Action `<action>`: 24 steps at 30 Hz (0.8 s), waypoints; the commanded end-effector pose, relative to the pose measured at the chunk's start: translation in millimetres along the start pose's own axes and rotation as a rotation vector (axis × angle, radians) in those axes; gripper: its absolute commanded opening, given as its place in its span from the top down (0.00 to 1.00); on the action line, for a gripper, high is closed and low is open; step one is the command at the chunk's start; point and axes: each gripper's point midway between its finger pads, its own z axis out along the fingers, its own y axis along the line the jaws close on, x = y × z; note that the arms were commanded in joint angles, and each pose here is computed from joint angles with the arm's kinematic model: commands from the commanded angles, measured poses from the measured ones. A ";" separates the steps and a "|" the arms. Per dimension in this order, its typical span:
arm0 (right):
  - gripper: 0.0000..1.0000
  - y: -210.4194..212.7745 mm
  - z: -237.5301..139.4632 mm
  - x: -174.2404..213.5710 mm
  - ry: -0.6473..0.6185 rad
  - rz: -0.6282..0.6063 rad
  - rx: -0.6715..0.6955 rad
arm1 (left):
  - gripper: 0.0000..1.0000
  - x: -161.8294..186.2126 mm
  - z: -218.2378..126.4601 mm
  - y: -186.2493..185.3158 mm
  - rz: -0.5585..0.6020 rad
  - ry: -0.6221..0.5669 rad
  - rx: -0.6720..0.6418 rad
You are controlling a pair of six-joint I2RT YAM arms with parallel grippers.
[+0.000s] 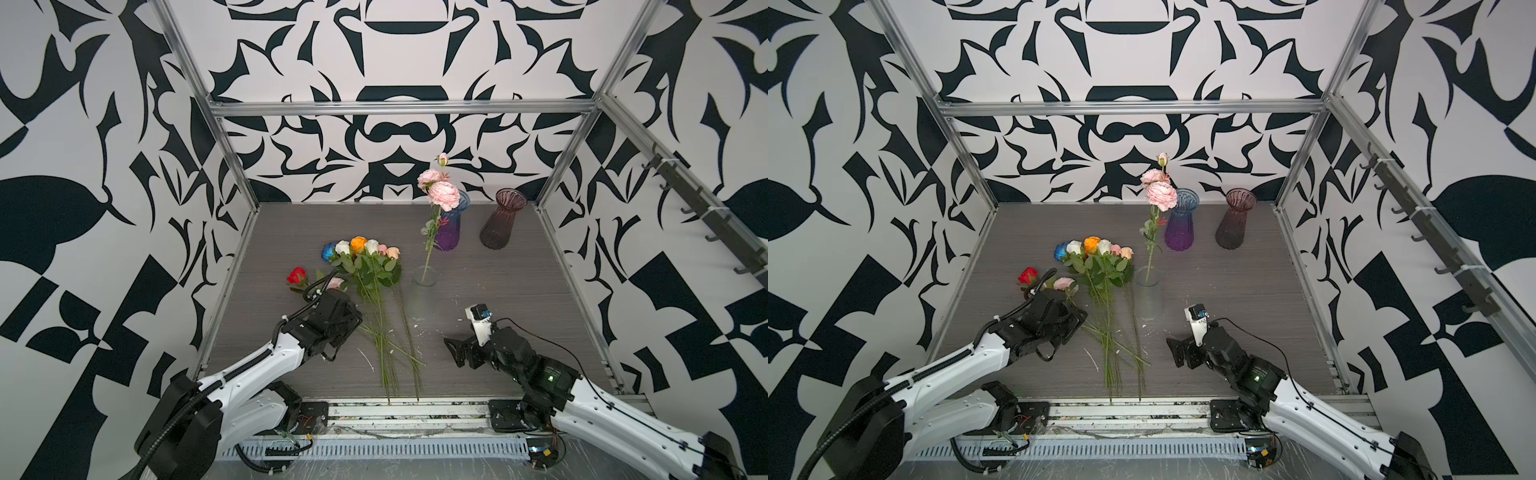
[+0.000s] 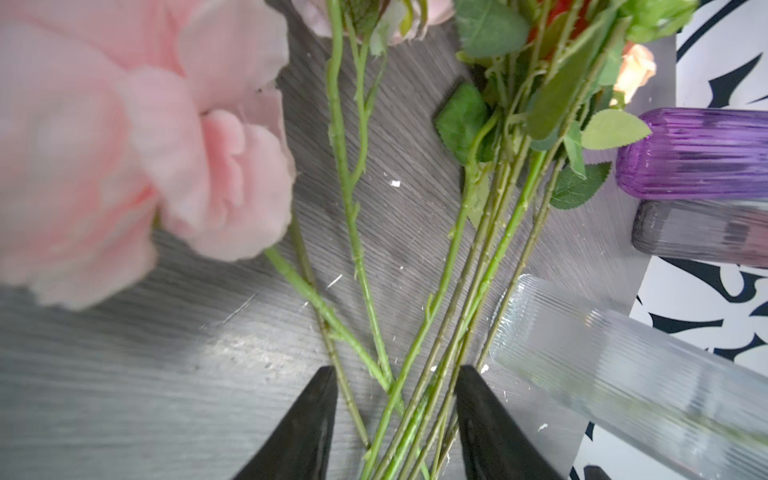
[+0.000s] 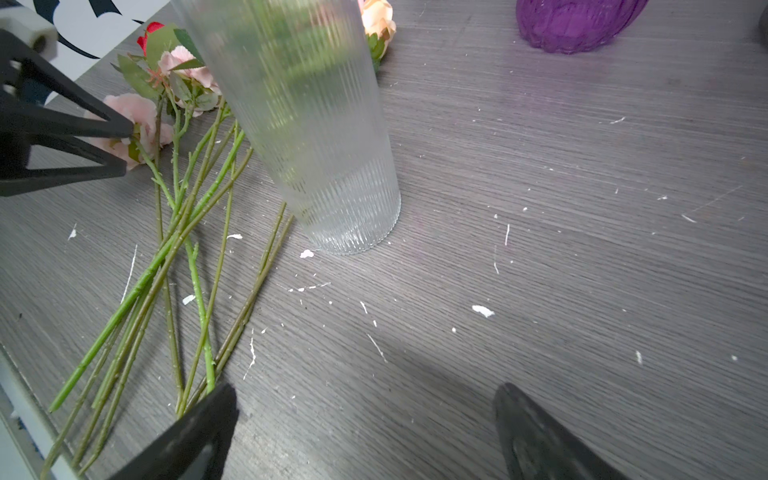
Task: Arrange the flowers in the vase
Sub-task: 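Move the left gripper back to the rose bunch and close on a pink rose stem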
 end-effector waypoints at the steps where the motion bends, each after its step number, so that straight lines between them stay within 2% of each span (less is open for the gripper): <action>1: 0.01 7.3 -4.5 -19.3 -0.064 0.001 -0.026 | 0.49 1.7 6.8 -11.5 -0.061 0.033 0.036; 6: 0.01 7.6 -4.9 -19.5 -0.067 0.002 -0.029 | 0.50 0.4 14.7 -16.1 -0.064 0.051 0.025; 9: 0.01 7.6 -4.9 -19.5 -0.067 0.001 -0.029 | 0.59 -0.2 19.0 -15.1 -0.069 0.056 0.014; 12: 0.01 8.3 -4.9 -19.2 -0.065 0.000 -0.032 | 0.62 -0.9 23.3 -12.1 -0.081 0.061 0.006; 24: 0.01 8.4 -5.4 -19.5 -0.068 0.001 -0.034 | 0.66 -0.4 37.5 -1.2 -0.123 0.106 -0.030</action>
